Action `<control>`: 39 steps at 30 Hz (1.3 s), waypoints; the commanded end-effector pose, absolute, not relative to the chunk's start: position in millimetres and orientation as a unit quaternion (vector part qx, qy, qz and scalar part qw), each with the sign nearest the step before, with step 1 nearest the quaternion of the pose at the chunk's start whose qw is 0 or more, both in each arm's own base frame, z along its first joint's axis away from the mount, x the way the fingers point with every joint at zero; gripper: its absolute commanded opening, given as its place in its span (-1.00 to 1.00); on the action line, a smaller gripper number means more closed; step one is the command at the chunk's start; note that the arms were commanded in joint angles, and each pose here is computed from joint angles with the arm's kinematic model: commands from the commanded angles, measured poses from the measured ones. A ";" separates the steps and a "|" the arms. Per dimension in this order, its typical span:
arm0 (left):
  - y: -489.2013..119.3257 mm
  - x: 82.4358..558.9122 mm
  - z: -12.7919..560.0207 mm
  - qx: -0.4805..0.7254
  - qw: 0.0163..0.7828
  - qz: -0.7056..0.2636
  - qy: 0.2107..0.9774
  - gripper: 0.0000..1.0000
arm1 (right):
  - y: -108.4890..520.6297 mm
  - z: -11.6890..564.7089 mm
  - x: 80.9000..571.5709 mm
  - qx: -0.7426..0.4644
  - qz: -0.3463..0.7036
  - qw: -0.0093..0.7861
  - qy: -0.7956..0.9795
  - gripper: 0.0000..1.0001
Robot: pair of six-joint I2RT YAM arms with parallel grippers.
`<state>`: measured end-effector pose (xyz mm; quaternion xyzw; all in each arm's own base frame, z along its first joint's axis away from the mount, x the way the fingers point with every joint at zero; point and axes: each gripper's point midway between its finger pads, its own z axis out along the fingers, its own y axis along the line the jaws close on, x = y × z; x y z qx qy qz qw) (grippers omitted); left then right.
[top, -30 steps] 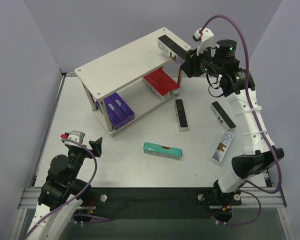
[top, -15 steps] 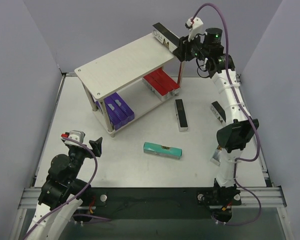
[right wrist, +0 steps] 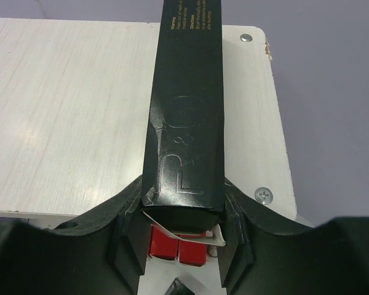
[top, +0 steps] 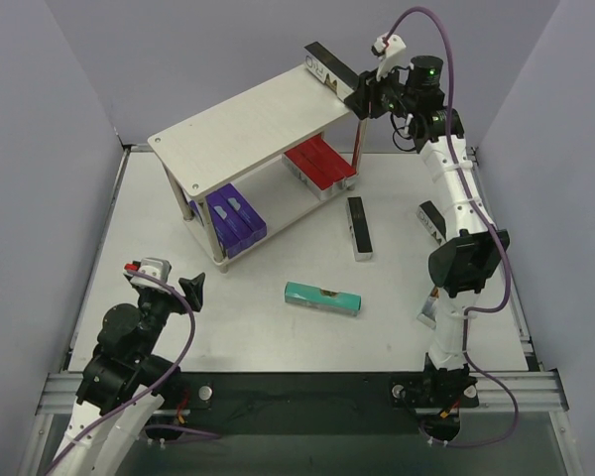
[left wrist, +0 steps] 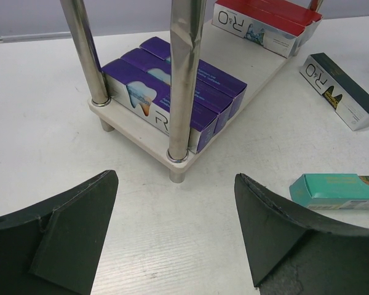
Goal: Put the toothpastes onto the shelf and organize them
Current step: Place the toothpaste on the shelf.
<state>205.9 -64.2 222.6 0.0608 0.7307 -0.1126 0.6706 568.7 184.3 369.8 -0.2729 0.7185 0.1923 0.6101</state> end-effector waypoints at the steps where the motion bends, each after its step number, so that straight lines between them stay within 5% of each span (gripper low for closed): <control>1: -66.2 208.8 234.4 0.057 0.684 -0.121 0.717 0.75 | 187.9 417.6 568.3 -0.301 0.199 0.664 0.655 -0.38; 5: -66.5 208.7 234.4 0.057 0.684 -0.122 0.717 0.75 | 187.0 416.9 569.8 -0.296 0.198 0.665 0.657 -0.12; 11: -66.5 208.7 234.0 0.057 0.684 -0.122 0.717 0.75 | 182.1 415.2 571.6 -0.287 0.193 0.666 0.661 -0.08; 20: -67.1 208.6 233.7 0.058 0.683 -0.123 0.718 0.74 | 179.2 410.7 574.9 -0.278 0.201 0.665 0.663 -0.34; 39: -67.7 208.9 233.5 0.060 0.682 -0.124 0.718 0.74 | 178.4 405.3 582.1 -0.287 0.222 0.664 0.654 -0.33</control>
